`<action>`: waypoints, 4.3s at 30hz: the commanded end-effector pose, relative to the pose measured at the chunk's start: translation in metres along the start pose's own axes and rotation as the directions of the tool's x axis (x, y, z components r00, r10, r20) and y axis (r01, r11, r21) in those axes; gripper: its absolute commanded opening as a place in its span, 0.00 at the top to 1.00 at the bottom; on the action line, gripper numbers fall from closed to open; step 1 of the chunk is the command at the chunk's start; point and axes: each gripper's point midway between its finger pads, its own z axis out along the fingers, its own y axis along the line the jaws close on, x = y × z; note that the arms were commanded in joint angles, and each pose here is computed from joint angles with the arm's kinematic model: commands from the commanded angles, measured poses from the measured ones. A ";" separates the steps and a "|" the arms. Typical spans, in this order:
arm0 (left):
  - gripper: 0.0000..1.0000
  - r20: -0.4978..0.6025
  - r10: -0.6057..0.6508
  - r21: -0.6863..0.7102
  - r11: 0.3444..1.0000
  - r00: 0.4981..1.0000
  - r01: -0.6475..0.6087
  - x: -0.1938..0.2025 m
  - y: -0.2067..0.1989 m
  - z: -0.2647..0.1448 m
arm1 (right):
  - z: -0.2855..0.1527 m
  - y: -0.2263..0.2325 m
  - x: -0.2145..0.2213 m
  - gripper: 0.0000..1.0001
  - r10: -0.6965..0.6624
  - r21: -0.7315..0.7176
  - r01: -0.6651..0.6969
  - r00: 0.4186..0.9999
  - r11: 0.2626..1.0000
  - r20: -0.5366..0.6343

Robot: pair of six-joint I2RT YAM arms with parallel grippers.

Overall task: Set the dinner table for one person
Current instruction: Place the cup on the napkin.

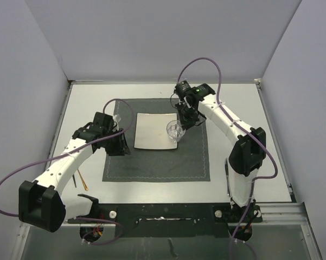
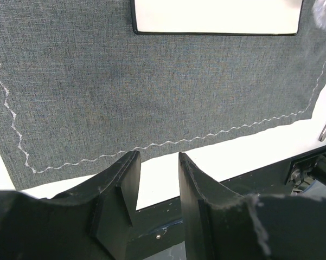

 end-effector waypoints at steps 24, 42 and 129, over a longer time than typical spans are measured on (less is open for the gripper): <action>0.67 -0.053 0.042 -0.009 0.999 0.998 -0.042 -0.012 0.005 0.025 | 0.024 -0.077 -0.111 1.00 0.173 -0.036 -0.170 0.975 0.985 0.138; 0.67 -0.070 0.023 -0.063 0.998 0.997 -0.027 -0.015 0.017 0.035 | 0.051 -0.123 -0.146 1.00 0.231 -0.004 -0.234 0.956 0.972 0.180; 0.68 -0.149 -0.017 -0.036 0.999 0.989 0.012 -0.001 0.019 0.060 | 0.092 -0.131 -0.143 0.62 0.229 -0.049 -0.225 0.964 0.973 0.134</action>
